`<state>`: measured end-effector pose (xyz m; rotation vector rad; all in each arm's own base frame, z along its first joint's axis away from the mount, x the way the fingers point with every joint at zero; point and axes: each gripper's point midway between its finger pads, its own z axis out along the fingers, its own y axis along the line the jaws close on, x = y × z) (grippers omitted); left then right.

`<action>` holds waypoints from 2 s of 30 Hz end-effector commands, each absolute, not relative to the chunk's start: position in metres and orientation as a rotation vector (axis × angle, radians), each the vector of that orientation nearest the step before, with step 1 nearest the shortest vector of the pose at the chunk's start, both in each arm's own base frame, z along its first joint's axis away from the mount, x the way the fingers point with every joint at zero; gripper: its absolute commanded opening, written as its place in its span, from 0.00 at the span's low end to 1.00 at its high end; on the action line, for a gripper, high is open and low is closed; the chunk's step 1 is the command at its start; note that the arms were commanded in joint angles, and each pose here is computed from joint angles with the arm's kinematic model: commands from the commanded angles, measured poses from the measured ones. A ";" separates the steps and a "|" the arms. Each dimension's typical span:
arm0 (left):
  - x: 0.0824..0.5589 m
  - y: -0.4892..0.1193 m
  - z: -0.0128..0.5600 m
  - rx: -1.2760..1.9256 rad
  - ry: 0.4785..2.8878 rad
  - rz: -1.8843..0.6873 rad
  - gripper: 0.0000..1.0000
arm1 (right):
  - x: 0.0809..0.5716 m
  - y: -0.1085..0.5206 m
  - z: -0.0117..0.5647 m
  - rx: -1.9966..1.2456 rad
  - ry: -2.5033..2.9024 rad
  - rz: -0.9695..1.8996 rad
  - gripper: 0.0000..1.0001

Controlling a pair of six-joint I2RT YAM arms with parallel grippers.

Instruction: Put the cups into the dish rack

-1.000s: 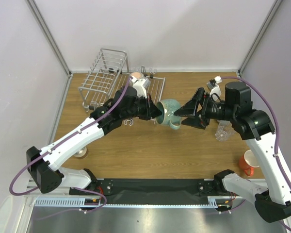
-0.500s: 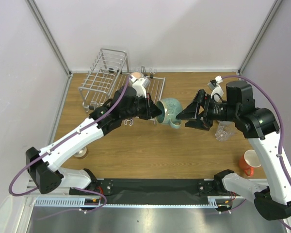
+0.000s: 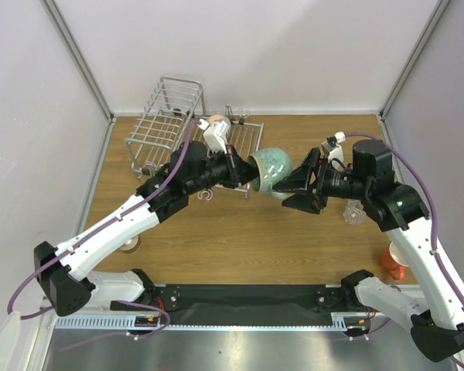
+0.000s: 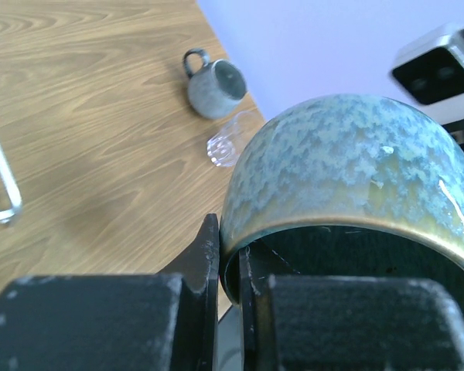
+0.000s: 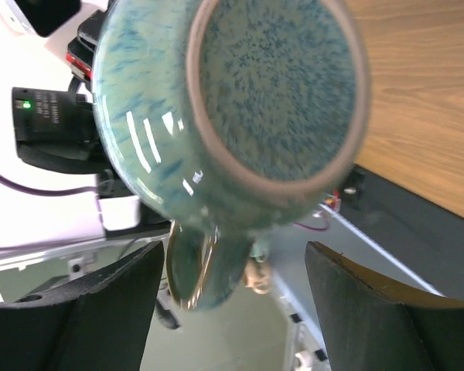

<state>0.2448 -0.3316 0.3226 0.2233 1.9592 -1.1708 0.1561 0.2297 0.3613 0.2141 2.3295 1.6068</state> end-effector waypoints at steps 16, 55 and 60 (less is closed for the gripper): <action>0.219 -0.318 0.420 0.180 1.543 -1.447 0.00 | 0.166 0.257 0.406 0.350 2.111 1.889 0.50; 0.171 -0.102 0.324 -0.314 2.031 -0.546 1.00 | 0.400 0.374 0.252 -0.259 2.107 0.452 0.00; 0.167 -0.110 0.324 -0.271 2.044 -0.596 1.00 | 0.420 0.406 0.226 -0.329 2.110 0.367 0.00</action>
